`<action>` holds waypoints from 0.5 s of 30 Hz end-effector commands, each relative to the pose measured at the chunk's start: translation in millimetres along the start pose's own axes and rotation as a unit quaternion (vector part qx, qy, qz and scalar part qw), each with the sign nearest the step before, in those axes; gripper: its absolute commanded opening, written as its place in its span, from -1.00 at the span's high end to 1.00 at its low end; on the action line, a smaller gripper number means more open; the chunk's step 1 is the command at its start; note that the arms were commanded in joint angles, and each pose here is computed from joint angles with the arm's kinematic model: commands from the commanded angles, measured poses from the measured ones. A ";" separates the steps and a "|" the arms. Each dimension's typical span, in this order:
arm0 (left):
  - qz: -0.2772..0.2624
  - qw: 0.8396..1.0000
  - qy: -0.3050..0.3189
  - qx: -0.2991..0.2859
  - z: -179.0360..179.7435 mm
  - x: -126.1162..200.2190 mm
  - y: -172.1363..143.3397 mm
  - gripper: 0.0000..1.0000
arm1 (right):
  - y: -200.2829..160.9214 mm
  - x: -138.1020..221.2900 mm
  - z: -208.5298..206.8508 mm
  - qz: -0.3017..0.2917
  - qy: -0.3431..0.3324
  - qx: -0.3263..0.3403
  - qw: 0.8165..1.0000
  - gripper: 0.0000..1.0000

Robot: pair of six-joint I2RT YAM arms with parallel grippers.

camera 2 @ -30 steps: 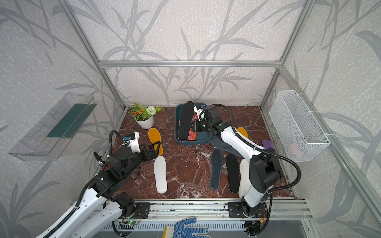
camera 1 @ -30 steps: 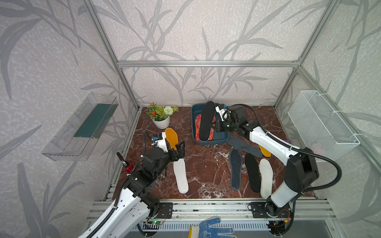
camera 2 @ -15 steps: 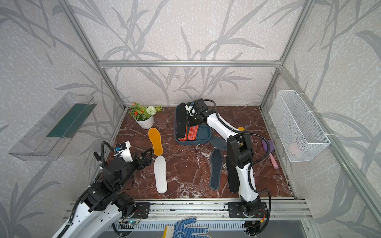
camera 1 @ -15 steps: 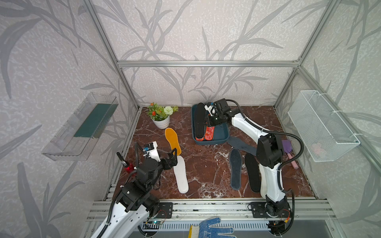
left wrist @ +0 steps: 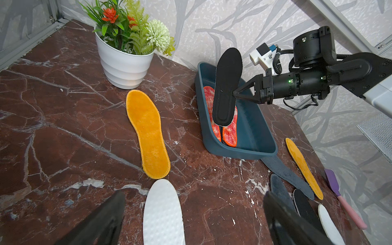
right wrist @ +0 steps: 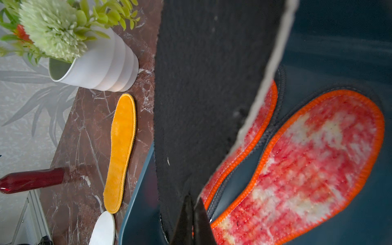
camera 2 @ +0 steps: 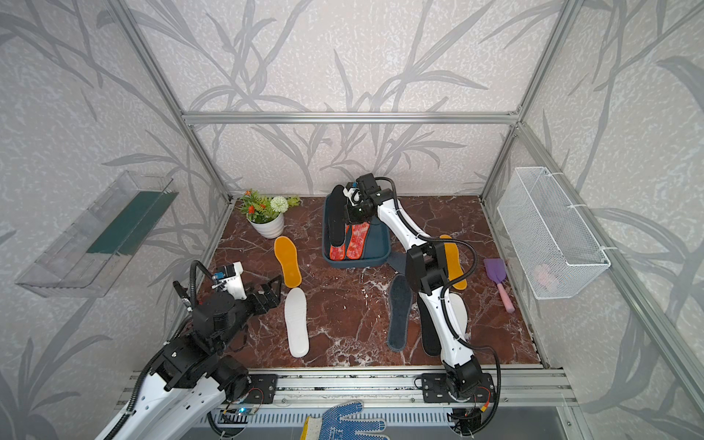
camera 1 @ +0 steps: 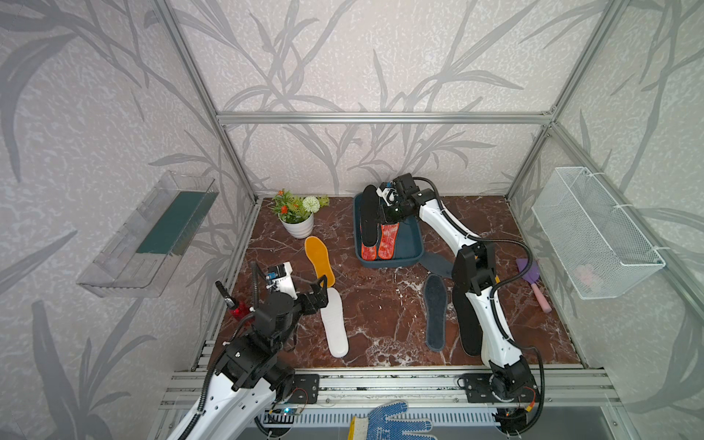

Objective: Put the insoles into the storage box
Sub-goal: Place the insole in the storage box.

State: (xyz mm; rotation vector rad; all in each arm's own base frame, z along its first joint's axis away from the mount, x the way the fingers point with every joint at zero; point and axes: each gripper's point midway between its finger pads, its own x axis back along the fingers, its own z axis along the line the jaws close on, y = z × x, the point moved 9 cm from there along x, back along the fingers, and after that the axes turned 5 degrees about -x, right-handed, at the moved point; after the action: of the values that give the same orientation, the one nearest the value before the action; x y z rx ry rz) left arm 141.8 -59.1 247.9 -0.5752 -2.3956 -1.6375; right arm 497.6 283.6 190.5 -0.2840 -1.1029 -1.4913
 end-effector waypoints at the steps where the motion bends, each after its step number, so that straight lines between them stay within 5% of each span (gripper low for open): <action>1: -0.002 1.000 0.007 -0.001 0.0 -0.2 2.4 -0.98 | -11.3 -12.5 -5.1 0.043 0.006 -0.010 0.999 1.00; 12: 0.011 1.000 0.008 -0.004 -4.1 -10.1 1.3 -0.98 | -14.7 -35.2 -20.0 0.049 0.003 -0.025 0.998 0.99; 15: 0.012 1.000 0.009 -0.004 -4.4 -10.7 1.8 -0.98 | -15.0 -38.8 -22.9 0.051 0.005 -0.026 0.998 0.84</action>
State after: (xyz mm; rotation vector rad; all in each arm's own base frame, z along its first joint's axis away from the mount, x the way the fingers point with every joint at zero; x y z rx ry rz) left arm 150.6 -64.9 239.8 -0.6083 -2.3314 -1.6368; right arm 503.2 288.1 144.9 -0.3683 -1.0436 -1.4352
